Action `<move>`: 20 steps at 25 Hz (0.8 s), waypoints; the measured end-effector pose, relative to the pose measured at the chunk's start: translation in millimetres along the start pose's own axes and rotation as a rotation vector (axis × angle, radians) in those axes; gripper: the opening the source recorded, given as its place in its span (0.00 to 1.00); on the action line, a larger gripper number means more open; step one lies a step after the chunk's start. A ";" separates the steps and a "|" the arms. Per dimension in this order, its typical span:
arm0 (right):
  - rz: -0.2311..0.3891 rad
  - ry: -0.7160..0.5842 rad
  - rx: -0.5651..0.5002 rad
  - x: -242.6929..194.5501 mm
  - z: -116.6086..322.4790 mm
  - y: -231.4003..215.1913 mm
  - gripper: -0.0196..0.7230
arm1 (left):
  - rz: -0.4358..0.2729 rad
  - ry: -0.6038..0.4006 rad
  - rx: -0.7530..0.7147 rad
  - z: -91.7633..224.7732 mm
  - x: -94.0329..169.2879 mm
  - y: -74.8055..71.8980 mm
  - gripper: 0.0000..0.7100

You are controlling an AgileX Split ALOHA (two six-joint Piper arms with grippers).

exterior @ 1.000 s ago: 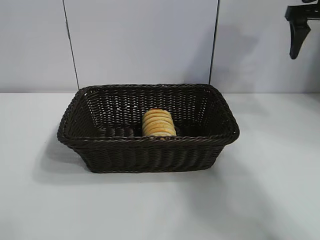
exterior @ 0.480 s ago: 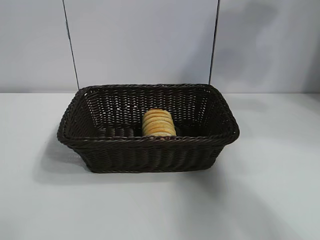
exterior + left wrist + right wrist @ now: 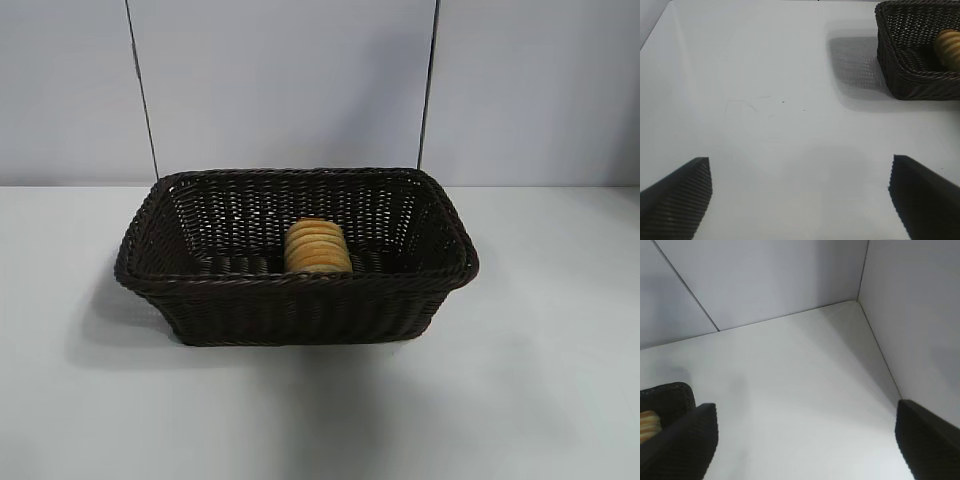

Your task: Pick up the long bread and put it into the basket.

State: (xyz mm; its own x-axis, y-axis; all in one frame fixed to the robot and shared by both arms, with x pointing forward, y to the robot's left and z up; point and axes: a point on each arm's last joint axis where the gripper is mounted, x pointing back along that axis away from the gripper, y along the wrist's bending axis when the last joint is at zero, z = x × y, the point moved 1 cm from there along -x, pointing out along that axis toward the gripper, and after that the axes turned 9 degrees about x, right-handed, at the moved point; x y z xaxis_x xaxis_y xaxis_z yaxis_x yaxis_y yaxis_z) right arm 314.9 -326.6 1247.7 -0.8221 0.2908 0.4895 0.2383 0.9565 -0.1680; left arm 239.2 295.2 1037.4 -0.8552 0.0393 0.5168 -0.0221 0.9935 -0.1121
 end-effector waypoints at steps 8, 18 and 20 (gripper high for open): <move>-0.037 -0.124 0.031 12.4 56.7 7.5 0.95 | 0.000 0.000 0.000 0.0 0.0 0.0 0.98; -0.027 -0.246 0.020 31.1 147.5 12.1 0.95 | 0.001 0.000 0.001 0.0 0.0 -0.1 0.98; -0.023 -0.277 0.015 32.4 164.2 13.4 0.95 | 0.001 0.000 0.001 0.0 0.0 -0.1 0.98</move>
State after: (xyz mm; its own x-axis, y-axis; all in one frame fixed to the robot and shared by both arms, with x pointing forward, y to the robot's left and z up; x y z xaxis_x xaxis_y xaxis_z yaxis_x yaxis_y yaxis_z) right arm 206.5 -307.9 1120.9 -0.9378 0.2499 0.2410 0.2117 0.9618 -0.1734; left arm 239.2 295.1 1037.4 -0.8552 0.0402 0.5168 -0.0219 0.9933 -0.1135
